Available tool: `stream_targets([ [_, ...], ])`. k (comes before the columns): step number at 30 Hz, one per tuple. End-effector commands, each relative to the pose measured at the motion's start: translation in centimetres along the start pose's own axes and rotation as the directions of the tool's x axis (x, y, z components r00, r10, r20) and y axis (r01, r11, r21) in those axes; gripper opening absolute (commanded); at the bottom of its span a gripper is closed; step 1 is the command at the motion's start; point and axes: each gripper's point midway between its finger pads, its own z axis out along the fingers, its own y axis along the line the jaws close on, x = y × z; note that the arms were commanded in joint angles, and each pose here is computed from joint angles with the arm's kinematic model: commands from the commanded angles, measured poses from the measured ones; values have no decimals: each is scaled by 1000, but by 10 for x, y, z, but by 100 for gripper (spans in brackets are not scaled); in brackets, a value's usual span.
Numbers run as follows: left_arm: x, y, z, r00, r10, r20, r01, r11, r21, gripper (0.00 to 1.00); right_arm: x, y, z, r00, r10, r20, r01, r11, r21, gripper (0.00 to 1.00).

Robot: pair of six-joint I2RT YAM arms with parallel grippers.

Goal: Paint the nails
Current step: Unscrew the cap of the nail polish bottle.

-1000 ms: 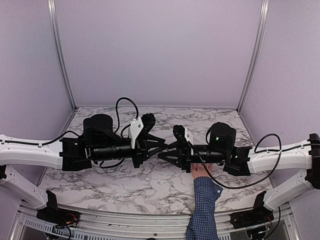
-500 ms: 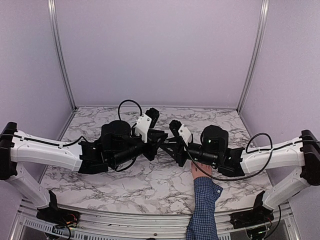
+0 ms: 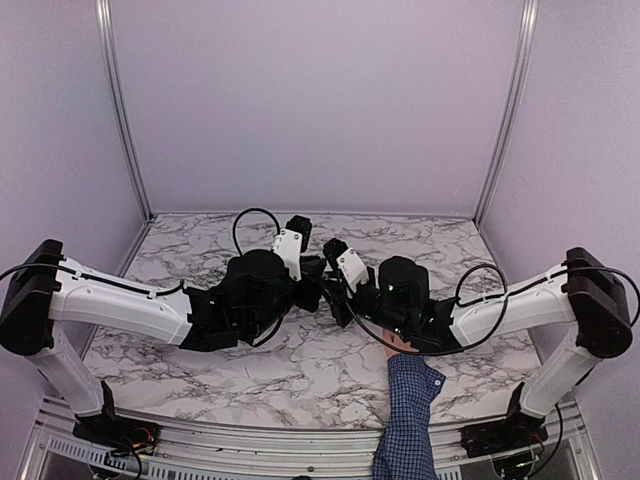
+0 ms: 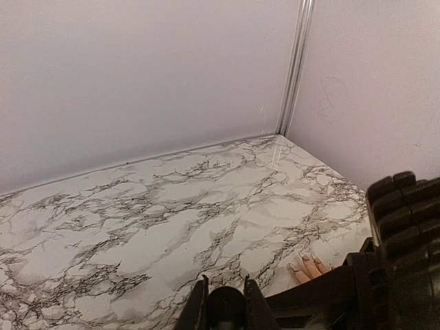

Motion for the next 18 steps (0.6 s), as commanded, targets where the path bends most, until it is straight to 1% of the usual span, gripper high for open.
stream_targets([
  [1,1,11,7,999,-28,14,30,995,-91,0,-48,-2,4,990,18,142,-26,998,54,0],
  [8,-2,21,5,999,-39,34,44,987,-153,0,-47,-7,4,990,19,141,-32,995,89,0],
  [13,-8,18,1,999,-32,38,36,992,-124,0,-45,-5,3,990,21,138,-32,997,75,0],
  [16,-13,15,-3,999,-14,39,17,995,-95,6,-43,-5,2,991,16,135,-26,997,69,0],
  [18,-16,15,-7,999,6,41,-3,996,-88,11,-43,-3,1,991,17,134,-25,998,61,0],
])
